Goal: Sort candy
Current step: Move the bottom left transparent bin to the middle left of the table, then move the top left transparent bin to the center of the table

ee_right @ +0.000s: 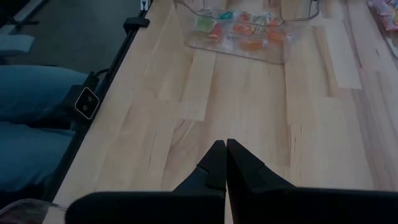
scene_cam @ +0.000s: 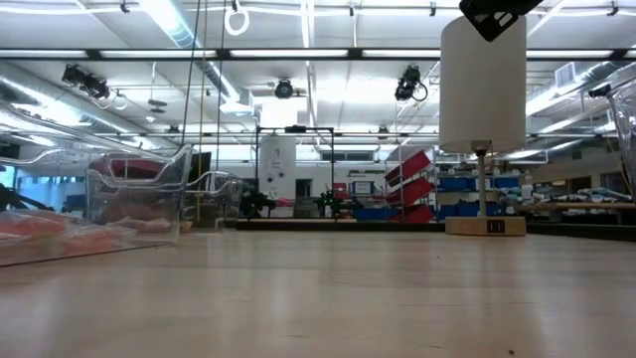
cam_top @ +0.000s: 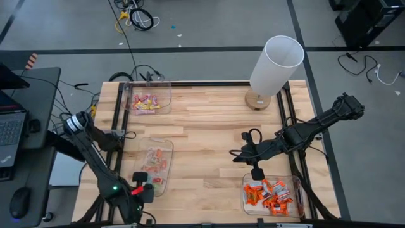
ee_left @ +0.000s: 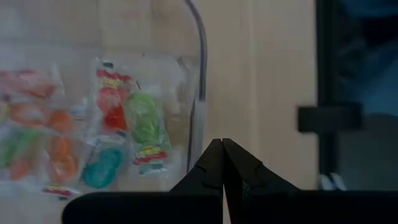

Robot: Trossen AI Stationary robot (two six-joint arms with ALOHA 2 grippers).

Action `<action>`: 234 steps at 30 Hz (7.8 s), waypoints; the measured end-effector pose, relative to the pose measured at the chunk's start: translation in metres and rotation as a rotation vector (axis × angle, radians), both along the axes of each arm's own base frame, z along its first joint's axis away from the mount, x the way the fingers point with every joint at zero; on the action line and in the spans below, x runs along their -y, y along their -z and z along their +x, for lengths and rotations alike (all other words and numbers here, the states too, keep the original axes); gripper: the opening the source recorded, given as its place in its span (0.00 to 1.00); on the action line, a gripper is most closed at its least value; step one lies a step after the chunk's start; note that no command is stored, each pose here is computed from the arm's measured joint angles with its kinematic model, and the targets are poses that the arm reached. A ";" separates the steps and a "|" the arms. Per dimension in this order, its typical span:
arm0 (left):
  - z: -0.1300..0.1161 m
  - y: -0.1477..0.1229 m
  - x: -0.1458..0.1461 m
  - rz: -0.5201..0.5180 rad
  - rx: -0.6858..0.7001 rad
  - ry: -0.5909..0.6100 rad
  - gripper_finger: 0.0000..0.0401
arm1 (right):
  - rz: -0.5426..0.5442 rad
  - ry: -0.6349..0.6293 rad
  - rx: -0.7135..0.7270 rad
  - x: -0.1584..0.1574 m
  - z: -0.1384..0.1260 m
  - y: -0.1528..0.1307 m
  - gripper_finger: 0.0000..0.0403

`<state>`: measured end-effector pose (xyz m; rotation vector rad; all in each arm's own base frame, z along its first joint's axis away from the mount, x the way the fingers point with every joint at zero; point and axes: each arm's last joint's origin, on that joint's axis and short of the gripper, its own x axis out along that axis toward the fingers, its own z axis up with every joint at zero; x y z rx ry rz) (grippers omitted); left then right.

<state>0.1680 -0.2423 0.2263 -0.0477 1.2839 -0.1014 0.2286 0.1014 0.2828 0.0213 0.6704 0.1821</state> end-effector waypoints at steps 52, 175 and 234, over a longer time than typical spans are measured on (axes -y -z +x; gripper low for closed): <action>0.063 -0.093 -0.124 0.577 0.405 -0.372 0.00 | -0.099 0.179 0.045 0.022 0.008 -0.001 0.00; 0.113 -0.015 -0.448 0.491 -0.074 -0.874 0.00 | -0.165 0.150 -0.014 0.025 0.005 0.004 0.00; 0.190 -0.019 -0.359 0.418 0.098 -0.537 0.00 | -0.145 0.170 0.008 0.027 0.007 0.002 0.00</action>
